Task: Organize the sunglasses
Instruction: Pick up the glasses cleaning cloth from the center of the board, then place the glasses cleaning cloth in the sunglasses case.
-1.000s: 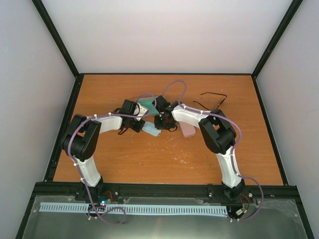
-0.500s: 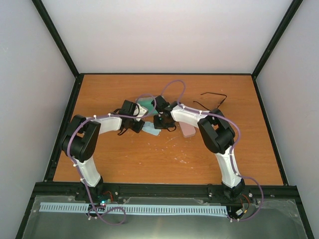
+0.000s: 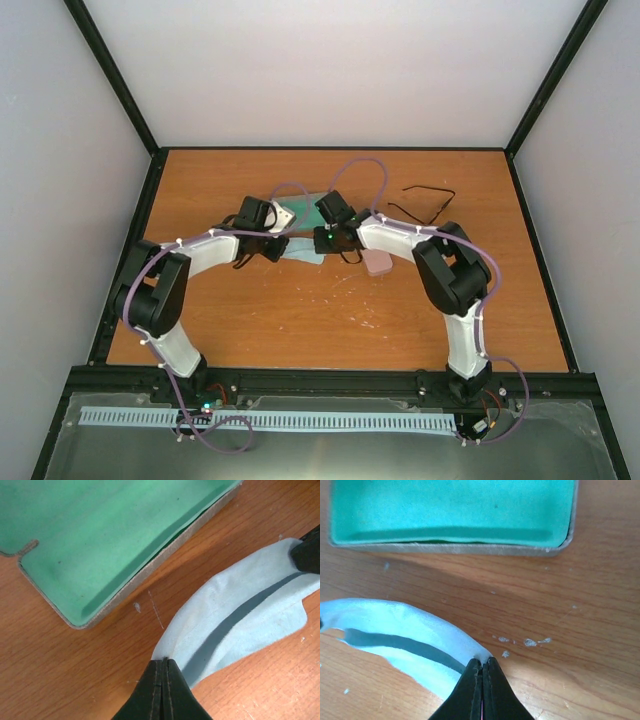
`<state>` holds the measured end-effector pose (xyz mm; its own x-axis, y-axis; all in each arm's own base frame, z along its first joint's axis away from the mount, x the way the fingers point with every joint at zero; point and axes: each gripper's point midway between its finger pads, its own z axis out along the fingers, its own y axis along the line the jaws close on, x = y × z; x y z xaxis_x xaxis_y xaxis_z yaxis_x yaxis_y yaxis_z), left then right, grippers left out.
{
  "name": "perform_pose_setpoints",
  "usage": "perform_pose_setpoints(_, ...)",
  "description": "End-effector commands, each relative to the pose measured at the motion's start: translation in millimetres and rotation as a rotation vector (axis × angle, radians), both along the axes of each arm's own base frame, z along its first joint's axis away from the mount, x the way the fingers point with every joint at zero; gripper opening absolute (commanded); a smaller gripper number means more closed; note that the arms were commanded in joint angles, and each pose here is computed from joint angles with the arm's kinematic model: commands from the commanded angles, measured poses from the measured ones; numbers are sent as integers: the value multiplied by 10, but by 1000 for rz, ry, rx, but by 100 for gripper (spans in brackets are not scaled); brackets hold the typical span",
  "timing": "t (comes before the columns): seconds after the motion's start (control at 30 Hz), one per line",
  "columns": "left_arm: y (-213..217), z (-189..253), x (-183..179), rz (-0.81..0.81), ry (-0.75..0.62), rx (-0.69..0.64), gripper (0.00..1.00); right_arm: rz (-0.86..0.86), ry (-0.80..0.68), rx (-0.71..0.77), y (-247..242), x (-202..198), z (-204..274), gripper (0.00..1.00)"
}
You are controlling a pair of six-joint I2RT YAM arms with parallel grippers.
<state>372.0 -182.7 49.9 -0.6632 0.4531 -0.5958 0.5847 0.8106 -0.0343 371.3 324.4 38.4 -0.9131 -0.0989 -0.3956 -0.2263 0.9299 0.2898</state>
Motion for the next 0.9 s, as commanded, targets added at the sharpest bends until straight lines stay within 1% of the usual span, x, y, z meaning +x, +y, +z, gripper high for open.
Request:
perform_pose_setpoints(0.0, -53, 307, 139, -10, -82, -34, 1, 4, -165, 88, 47, 171, 462, 3)
perform_pose_setpoints(0.13, -73, 391, 174, -10, -99, -46, 1, 13, -240, 115, 15, 203, 643, 3)
perform_pose_setpoints(0.2, -93, 481, 252, -5, -140, -59, 1, 12, -254, 115, -12, 193, 672, 3)
perform_pose_setpoints(0.5, -121, 459, 357, -5, -151, -52, 0, -25, -211, 71, -135, 237, 471, 3)
perform_pose_setpoints(0.7, -161, 366, 493, -8, -142, -51, 0, -70, -232, 53, -244, 363, 463, 3)
perform_pose_setpoints(0.87, -197, 303, 620, -15, -140, -46, 0, -76, -237, 57, -244, 499, 447, 3)
